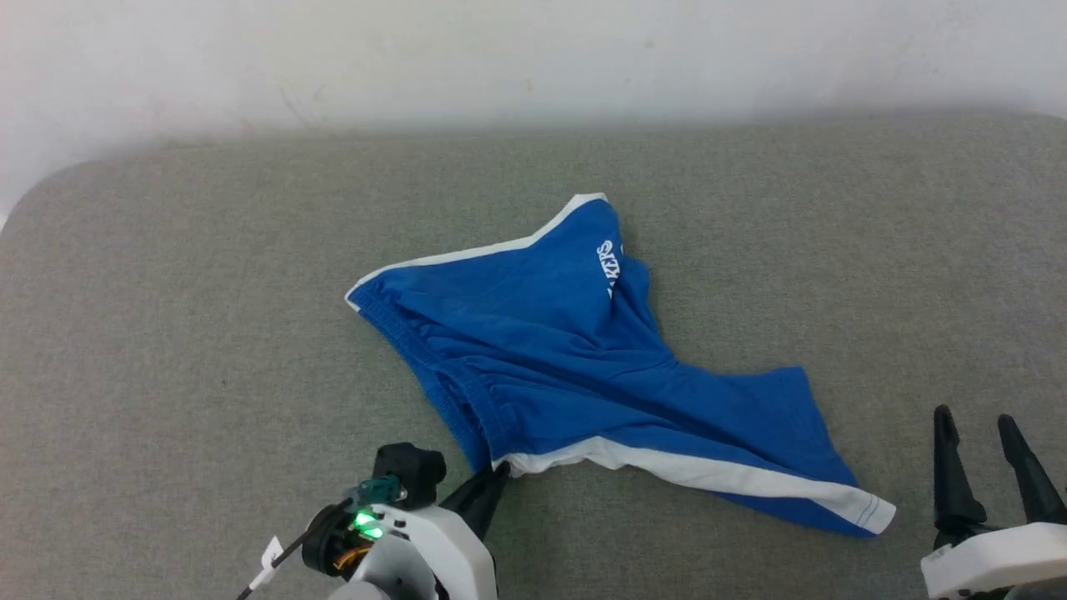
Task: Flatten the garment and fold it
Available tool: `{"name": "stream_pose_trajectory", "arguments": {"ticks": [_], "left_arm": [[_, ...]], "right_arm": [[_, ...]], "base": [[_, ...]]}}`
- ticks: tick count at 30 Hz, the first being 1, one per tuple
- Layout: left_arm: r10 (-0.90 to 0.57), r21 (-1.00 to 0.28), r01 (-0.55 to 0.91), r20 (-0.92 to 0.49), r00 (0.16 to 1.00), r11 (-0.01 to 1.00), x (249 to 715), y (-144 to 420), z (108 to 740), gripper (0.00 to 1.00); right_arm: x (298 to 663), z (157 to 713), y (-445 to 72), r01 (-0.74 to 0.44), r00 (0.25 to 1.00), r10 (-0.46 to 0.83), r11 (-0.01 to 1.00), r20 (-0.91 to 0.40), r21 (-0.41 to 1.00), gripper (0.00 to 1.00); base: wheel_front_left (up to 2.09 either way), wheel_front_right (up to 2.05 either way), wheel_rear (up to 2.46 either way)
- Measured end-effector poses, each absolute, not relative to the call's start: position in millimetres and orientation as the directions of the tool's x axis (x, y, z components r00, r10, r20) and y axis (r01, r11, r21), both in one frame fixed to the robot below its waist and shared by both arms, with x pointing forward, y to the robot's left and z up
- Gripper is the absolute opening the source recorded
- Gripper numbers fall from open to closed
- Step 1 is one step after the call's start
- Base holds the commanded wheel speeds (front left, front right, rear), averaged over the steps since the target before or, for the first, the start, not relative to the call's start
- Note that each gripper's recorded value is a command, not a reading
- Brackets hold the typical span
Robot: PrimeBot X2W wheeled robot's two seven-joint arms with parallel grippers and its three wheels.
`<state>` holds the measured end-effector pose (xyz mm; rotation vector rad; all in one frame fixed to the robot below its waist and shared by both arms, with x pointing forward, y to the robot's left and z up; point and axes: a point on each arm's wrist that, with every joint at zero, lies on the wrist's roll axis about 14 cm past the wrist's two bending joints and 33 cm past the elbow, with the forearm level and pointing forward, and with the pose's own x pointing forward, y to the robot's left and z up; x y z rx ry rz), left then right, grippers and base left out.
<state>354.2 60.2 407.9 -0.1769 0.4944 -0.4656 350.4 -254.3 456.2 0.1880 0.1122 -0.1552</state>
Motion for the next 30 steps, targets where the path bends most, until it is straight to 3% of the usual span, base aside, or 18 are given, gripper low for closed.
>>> {"name": "stream_pose_trajectory", "arguments": {"ticks": [4,7,10,14,19,30], "left_arm": [[-0.443,-0.283,0.355,-0.366,0.818,0.891,360.6,68.3,418.9,0.0],[-0.407,-0.292,0.322,-0.311,0.859,0.901,367.1,77.1,433.5,0.0],[-0.386,-0.287,0.307,-0.281,0.879,0.908,366.9,82.9,442.6,0.0],[-0.376,-0.287,0.3,-0.264,0.888,0.91,363.3,84.9,447.6,0.0],[-0.377,-0.293,0.297,-0.27,0.886,0.909,359.9,83.5,445.6,0.0],[-0.369,-0.298,0.283,-0.289,0.883,0.912,357.5,84.8,438.5,0.0]], "right_arm": [[353.7,454.0,-244.5,0.11,0.985,-0.087,0.982,-0.149,0.156,1.0],[351.7,448.7,-224.8,0.004,0.977,0.023,0.992,-0.21,0.127,1.0],[334.2,432.9,-200.9,-0.11,0.933,0.15,0.984,-0.328,0.137,1.0],[309.0,412.3,-193.6,-0.157,0.844,0.219,0.974,-0.489,0.165,1.0],[288.0,394.4,-187.2,-0.128,0.753,0.236,0.968,-0.614,0.215,1.0],[288.6,381.9,-175.4,-0.091,0.714,0.238,0.964,-0.659,0.249,1.0]], "base": [[0.0,0.0,0.0],[0.0,0.0,0.0],[0.0,0.0,0.0],[0.0,0.0,0.0],[0.0,0.0,0.0],[0.0,0.0,0.0]]}}
